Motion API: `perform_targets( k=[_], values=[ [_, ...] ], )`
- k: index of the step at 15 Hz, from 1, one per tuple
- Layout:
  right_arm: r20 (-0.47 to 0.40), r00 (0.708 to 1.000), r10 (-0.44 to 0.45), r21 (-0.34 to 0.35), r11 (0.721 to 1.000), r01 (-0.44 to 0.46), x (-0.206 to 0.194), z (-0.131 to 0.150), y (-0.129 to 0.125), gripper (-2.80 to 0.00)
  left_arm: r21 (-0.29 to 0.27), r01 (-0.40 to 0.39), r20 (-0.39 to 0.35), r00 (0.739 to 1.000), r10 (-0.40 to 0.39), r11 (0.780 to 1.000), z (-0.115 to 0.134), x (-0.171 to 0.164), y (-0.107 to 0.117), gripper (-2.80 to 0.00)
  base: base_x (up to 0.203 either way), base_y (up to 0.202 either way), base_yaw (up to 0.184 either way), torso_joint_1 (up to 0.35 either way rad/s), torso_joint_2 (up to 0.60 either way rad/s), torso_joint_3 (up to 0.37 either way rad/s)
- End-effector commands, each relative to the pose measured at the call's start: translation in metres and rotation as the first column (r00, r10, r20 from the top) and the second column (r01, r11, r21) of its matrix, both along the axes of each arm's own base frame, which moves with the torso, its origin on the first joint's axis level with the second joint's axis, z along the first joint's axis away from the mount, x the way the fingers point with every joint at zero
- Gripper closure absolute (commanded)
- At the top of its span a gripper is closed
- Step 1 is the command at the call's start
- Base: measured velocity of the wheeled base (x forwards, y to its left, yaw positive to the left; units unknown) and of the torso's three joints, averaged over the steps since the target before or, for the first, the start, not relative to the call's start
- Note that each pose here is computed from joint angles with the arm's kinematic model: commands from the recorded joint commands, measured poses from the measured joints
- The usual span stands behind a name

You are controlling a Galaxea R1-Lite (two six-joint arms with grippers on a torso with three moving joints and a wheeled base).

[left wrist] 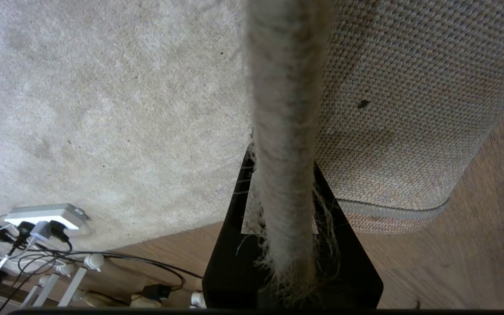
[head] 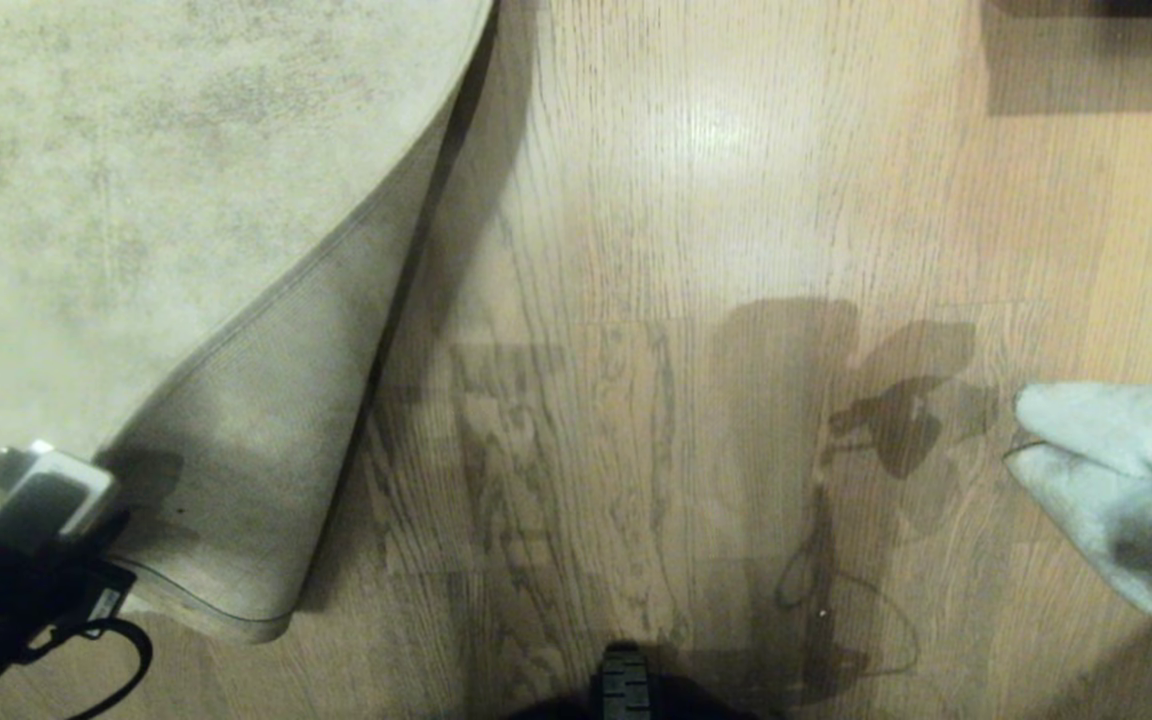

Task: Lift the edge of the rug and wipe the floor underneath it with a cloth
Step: Wipe the floor under the carpet with a rag, then lay down the carpet

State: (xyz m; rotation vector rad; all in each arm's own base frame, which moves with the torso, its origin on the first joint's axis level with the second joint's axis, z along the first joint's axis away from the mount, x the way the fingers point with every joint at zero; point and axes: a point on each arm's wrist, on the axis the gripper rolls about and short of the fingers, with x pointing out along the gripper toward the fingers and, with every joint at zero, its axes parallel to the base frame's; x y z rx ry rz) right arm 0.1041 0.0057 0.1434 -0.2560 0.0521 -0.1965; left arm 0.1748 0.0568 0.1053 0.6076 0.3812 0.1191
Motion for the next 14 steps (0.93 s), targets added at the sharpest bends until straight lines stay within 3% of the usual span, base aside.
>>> perform_targets(
  k=[1, 7, 8, 10, 12, 14],
  values=[
    [0.048, 0.999, -0.005, 0.006, 1.0, 0.004, -0.034, 0.001, -0.005, 0.0, 0.005, 0.001, 0.004, 1.0, -0.001, 1.0, 0.0, 0.0, 0.0, 0.0, 0.0, 0.0, 0.0, 0.0, 0.0, 0.0],
    [0.014, 1.0, 0.021, -0.003, 1.0, -0.021, -0.1, -0.036, -0.012, 0.0, 0.004, 0.006, -0.001, 1.0, -0.006, 1.0, -0.001, 0.001, 0.0, 0.0, 0.0, 0.0, 0.0, 0.0, 0.0, 0.0],
    [-0.027, 0.996, 0.083, -0.003, 0.997, -0.083, -0.102, -0.042, -0.011, 0.0, 0.005, 0.007, 0.001, 1.0, -0.007, 1.0, 0.0, 0.001, 0.0, 0.0, 0.0, 0.0, 0.0, 0.0, 0.0, 0.0],
    [-0.142, 0.953, 0.266, 0.024, 0.964, -0.266, -0.103, -0.054, -0.007, 0.0, 0.007, 0.008, 0.003, 1.0, -0.008, 1.0, 0.0, 0.002, 0.0, 0.0, 0.0, 0.0, 0.0, 0.0, 0.0, 0.0],
    [-0.226, 0.914, 0.337, 0.065, 0.941, -0.331, -0.104, -0.061, -0.005, 0.0, 0.007, 0.007, 0.003, 1.0, -0.007, 1.0, 0.0, 0.002, 0.0, 0.0, 0.0, 0.0, 0.0, 0.0, 0.0, 0.0],
    [-0.218, 0.917, 0.334, 0.115, 0.942, -0.315, -0.104, -0.061, -0.005, 0.0, 0.009, 0.009, 0.007, 1.0, -0.009, 1.0, 0.001, 0.002, -0.001, 0.0, 0.0, 0.0, 0.0, 0.0, 0.0, 0.0]
  ],
)
